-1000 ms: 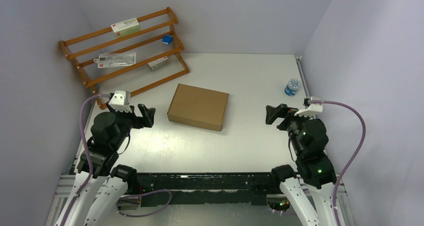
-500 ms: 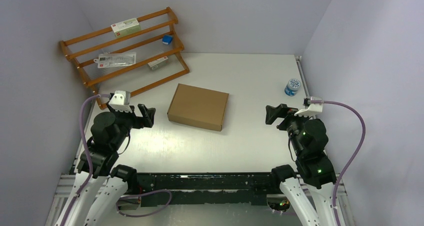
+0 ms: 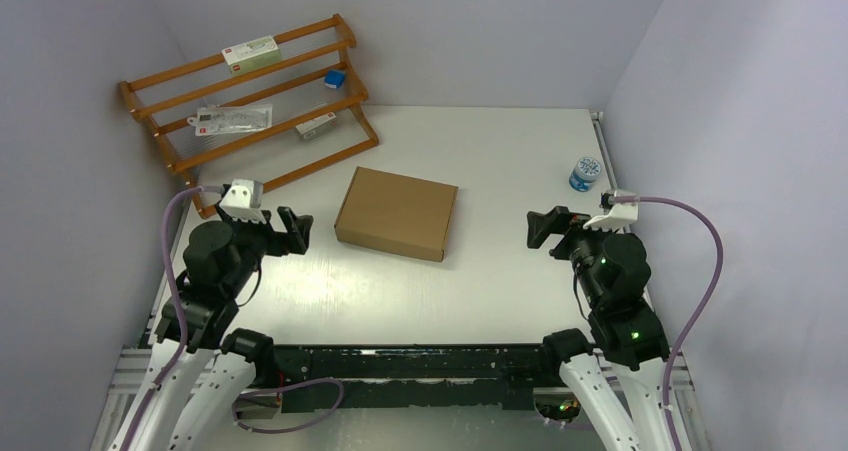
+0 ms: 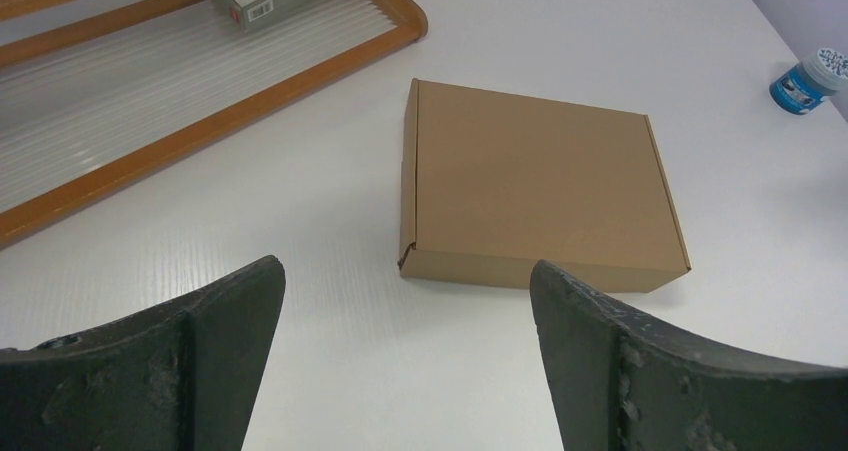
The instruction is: Fold the paper box
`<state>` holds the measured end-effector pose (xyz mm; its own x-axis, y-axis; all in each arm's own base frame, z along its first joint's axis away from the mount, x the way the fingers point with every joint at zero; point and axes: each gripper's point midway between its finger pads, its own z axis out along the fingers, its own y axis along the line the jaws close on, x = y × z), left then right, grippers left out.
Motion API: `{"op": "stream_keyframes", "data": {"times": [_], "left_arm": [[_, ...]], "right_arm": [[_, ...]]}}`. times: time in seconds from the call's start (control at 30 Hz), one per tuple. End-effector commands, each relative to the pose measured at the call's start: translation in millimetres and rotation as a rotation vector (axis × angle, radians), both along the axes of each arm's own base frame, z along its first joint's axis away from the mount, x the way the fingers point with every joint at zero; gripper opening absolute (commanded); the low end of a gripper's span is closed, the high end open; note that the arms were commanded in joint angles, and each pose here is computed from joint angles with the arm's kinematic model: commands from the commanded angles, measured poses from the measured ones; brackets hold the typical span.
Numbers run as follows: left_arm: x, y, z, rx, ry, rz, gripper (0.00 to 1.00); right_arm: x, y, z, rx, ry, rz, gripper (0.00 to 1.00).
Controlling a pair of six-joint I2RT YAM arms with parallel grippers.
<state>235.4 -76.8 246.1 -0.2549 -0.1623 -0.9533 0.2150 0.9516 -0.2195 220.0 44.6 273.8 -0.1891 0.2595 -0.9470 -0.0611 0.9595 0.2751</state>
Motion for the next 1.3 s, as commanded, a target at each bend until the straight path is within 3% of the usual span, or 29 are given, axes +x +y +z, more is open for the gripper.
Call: {"op": "stream_keyframes", "data": {"times": [0.0, 1.27], "left_arm": [[2.5, -2.8, 7.6, -0.002, -0.035, -0.022, 0.97], [3.2, -6.0, 7.1, -0.003, -0.039, -0.040, 0.97]], "right_arm": [[0.7, 2.9, 4.4, 0.007, -0.027, 0.016, 1.00], [6.0, 12.5, -2.3, 0.017, 0.001, 0.057, 1.00]]}}
